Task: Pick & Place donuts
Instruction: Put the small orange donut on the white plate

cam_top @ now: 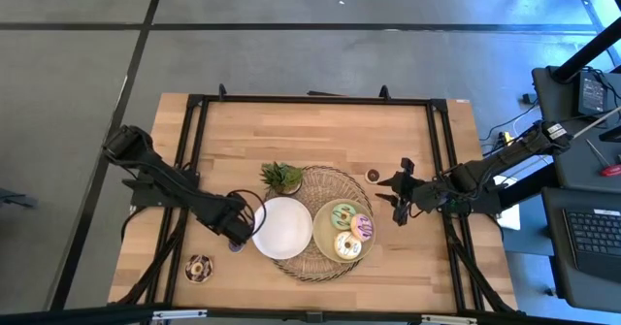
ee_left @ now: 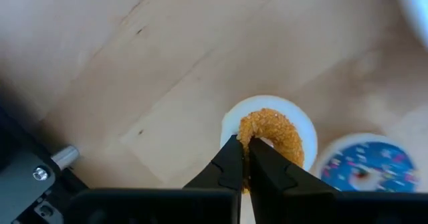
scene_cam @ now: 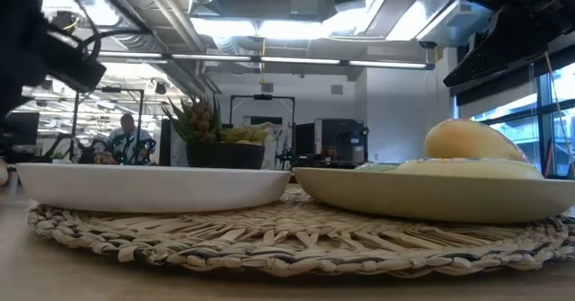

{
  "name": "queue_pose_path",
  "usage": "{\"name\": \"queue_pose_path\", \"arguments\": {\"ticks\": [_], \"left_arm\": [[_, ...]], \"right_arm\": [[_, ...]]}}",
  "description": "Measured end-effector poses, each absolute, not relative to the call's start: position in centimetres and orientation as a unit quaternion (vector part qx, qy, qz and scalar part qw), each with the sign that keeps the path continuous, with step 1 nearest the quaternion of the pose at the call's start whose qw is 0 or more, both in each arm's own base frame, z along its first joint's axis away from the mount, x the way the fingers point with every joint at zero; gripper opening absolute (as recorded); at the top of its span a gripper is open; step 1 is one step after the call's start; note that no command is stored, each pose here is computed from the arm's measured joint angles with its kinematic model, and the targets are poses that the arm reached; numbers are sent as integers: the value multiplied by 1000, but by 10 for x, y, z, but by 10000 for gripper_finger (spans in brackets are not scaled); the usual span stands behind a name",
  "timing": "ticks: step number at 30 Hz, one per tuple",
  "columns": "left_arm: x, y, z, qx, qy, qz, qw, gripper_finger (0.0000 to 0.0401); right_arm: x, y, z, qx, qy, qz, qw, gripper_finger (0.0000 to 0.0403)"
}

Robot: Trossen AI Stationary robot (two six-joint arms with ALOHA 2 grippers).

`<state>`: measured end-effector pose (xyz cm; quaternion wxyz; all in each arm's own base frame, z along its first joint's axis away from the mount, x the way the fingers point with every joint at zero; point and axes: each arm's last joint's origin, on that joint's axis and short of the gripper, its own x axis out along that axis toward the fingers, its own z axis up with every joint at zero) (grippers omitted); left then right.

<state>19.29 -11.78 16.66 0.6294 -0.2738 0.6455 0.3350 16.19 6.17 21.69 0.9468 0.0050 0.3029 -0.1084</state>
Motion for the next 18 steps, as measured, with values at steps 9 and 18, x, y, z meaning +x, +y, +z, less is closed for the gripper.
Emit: {"name": "queue_pose_path", "arguments": {"ticks": [9, 18], "left_arm": [[220, -120, 203, -266, 584, 302, 705, 5], [266, -104, 209, -220, 522, 229, 792, 5]], "right_arm": [[162, 62, 217, 4, 303, -108, 947, 154], [162, 62, 217, 5, 303, -108, 947, 154]]}}
